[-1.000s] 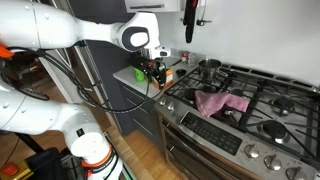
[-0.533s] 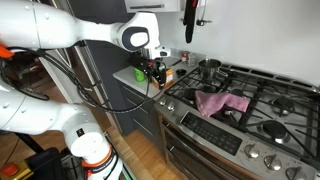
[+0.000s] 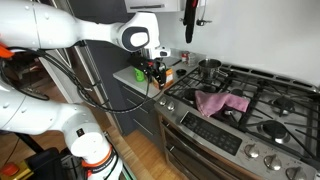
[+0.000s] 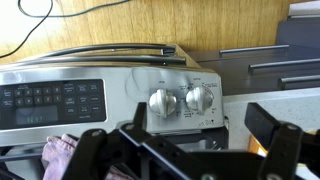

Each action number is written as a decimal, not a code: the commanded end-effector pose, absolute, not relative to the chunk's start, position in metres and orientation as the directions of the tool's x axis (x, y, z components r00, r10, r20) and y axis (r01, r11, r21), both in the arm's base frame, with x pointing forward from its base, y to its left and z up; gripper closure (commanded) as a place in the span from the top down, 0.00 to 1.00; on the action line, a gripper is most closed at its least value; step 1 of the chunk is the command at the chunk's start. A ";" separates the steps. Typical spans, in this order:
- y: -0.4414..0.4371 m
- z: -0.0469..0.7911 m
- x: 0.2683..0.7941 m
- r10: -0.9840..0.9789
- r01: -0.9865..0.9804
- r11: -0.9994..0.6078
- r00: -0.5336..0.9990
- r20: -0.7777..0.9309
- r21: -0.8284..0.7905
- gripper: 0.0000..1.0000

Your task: Move the silver pot to the top right side of the stove, pick up the purple cloth and wipe the silver pot, put the purple cloth back on the job of the stove

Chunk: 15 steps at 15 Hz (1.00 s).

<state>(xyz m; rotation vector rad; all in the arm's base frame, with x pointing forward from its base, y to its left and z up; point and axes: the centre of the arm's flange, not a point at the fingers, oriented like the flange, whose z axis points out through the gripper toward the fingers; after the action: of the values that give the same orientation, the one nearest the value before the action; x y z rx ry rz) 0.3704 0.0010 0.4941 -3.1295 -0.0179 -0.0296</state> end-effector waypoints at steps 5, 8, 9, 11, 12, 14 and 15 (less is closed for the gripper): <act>-0.029 0.465 0.438 0.070 0.032 -0.980 0.979 0.190 0.198 1.00; -0.032 0.453 0.480 0.101 0.021 -0.974 0.932 0.348 0.226 1.00; -0.034 0.451 0.497 0.089 0.001 -0.976 0.916 0.391 0.218 1.00; -0.035 0.446 0.520 0.063 -0.038 -0.977 0.887 0.458 0.208 1.00; -0.037 0.444 0.532 0.041 -0.061 -0.979 0.875 0.482 0.193 1.00; -0.038 0.451 0.510 0.054 -0.036 -0.983 0.878 0.475 0.178 1.00; -0.040 0.448 0.520 0.040 -0.051 -0.984 0.872 0.487 0.172 1.00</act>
<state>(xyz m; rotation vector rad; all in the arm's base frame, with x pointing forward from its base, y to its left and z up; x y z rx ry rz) 0.5206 -0.0399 0.4477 -3.2126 0.0109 -0.8428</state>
